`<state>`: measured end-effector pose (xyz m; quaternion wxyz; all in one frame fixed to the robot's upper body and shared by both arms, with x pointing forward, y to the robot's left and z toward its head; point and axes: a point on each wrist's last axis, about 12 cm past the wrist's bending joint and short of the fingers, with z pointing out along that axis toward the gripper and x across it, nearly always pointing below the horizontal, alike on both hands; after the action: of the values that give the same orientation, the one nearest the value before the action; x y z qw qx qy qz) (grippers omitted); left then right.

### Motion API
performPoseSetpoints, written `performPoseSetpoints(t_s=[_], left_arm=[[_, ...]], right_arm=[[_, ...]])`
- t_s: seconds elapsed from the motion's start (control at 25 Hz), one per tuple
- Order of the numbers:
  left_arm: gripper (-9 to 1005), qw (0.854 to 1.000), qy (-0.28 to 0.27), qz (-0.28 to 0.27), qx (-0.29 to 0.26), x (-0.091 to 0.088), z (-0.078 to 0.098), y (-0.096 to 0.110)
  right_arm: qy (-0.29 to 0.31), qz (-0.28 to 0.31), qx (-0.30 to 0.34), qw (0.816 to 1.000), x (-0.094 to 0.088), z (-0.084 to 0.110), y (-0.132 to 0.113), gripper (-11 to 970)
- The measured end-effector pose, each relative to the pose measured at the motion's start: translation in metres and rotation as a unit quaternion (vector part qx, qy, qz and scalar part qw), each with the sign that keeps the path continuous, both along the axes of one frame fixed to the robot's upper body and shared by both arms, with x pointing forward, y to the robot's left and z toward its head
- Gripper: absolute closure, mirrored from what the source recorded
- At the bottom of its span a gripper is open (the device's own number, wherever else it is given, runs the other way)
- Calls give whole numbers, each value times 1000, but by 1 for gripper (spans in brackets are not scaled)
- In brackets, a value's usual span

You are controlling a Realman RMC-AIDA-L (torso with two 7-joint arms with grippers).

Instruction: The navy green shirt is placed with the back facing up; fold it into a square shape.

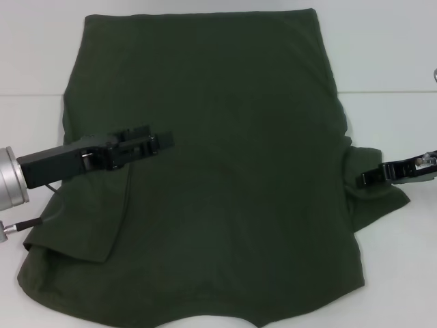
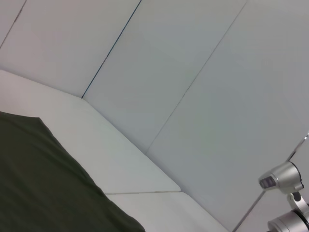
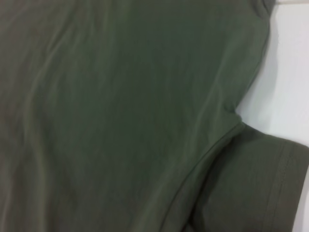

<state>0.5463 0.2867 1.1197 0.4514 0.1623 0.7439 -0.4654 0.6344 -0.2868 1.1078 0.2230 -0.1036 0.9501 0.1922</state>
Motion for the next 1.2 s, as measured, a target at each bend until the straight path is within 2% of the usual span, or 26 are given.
performPoseSetpoints(t_s=[0.2, 0.44, 0.76, 0.96, 1.2], left_arm=[[184, 1000, -1, -1, -1, 0, 0, 0], [184, 1000, -3, -1, -5, 0, 1, 0], [184, 1000, -3, -1, -6, -1, 1, 0], [184, 1000, -2, 3, -10, -2, 1, 2], [184, 1000, -4, 9, -16, -3, 1, 5]], right_arm=[[0, -2, -2, 1000, 0, -1, 0, 396], [3, -7, -1, 1000, 0, -1, -2, 610], [6, -12, -13, 1000, -1, -2, -7, 950], [2, -35, -67, 997, 2, 0, -16, 942], [-11, -47, -96, 994, 7, 7, -19, 933]])
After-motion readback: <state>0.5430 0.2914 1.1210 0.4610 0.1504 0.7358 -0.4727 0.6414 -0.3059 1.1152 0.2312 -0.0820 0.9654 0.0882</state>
